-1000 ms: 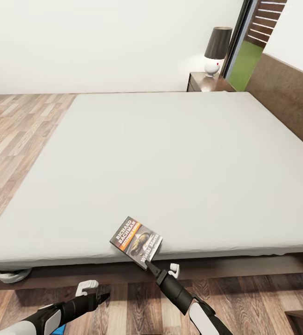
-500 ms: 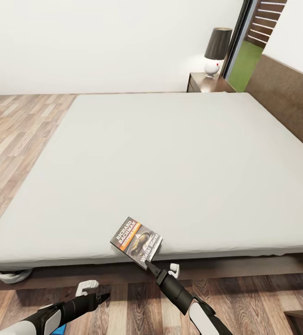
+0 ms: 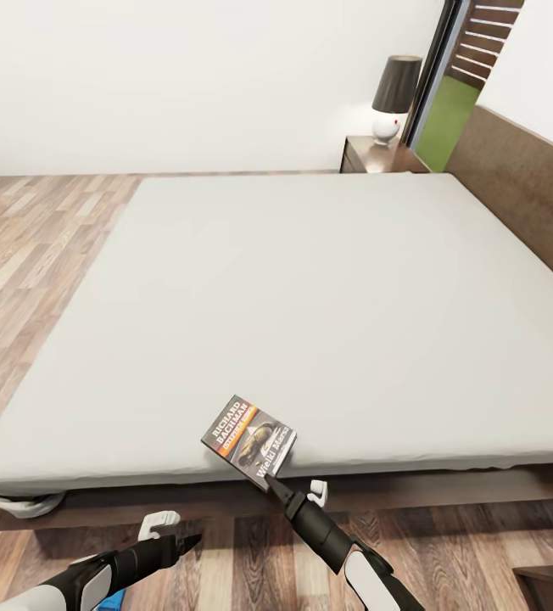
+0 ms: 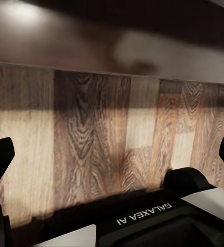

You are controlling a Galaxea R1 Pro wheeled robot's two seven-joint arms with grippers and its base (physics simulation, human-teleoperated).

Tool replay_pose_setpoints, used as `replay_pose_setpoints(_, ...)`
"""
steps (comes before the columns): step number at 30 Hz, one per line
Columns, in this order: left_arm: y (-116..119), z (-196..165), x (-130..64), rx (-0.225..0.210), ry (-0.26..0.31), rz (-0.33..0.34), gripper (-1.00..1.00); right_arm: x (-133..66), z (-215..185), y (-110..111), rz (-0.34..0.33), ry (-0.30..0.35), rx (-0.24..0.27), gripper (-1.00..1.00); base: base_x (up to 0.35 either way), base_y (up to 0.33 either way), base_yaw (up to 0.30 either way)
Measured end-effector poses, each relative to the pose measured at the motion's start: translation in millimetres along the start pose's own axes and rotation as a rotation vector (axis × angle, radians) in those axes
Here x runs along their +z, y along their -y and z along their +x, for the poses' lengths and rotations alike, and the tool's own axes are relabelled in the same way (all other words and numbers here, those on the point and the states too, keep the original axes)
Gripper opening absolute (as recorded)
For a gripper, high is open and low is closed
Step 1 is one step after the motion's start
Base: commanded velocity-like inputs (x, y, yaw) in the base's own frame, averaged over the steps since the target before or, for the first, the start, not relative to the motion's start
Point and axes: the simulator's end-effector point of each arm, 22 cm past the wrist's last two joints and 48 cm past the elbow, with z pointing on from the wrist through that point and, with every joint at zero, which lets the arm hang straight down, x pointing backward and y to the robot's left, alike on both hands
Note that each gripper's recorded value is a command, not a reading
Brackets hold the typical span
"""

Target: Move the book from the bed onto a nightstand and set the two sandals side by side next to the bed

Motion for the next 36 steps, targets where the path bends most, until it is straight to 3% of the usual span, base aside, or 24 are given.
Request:
replay_pose_setpoints(8,8,-3,-12.1,0.000,0.000,0.002,1.00,-1.3,-4,-18,-0.008,0.004,-0.007,-1.00,0.000,0.000,0.000)
replay_pose_setpoints(12,13,-5,-18.0,0.001,0.000,0.003,1.00,4.4,-18,-47,-0.057,0.018,-0.045,-1.00,0.000,0.000,0.000)
replay_pose_setpoints(14,14,-6,-20.9,0.002,0.000,0.003,1.00,-5.6,-37,-52,-0.060,0.016,-0.093,-1.00,0.000,0.000,0.000)
replay_pose_setpoints(17,18,-7,-25.3,0.002,0.000,0.004,1.00,-38.5,-58,-33,0.004,-0.036,-0.125,-1.00,0.000,0.000,0.000)
replay_pose_setpoints(20,21,-8,-29.7,0.002,-0.001,0.006,1.00,-98.2,-95,-1,0.125,-0.102,-0.156,-1.00,0.000,0.000,0.000)
replay_pose_setpoints(21,22,-9,-31.1,0.002,-0.001,0.006,1.00,-107.6,-102,1,0.141,-0.107,-0.156,-1.00,0.000,0.000,0.000)
replay_pose_setpoints(23,24,-9,-34.1,0.001,-0.001,0.008,1.00,-145.4,-130,15,0.214,-0.123,-0.193,-1.00,0.000,0.000,0.000)
replay_pose_setpoints(27,28,-10,-40.2,0.001,-0.002,0.011,1.00,-193.8,-161,17,0.262,-0.142,-0.227,-1.00,0.000,0.000,0.000)
replay_pose_setpoints(29,33,-11,-43.2,0.001,-0.002,0.028,1.00,-220.9,-162,19,0.247,-0.151,-0.193,-1.00,0.000,0.000,0.000)
replay_pose_setpoints(31,43,-12,-46.4,0.001,-0.002,0.062,1.00,-262.9,-152,37,0.266,-0.137,-0.097,-1.00,0.000,0.000,0.000)
replay_pose_setpoints(33,50,-12,-49.7,0.001,-0.002,0.088,1.00,-286.4,-147,40,0.260,-0.110,-0.038,-1.00,0.000,0.000,0.000)
replay_pose_setpoints(35,57,-12,-53.1,0.001,-0.003,0.110,1.00,-304.6,-137,44,0.268,-0.110,-0.021,-1.00,0.000,0.000,0.000)
replay_pose_setpoints(36,63,-12,-55.1,0.002,-0.004,0.134,1.00,-311.7,-131,49,0.288,-0.125,-0.047,-1.00,0.000,0.000,0.000)
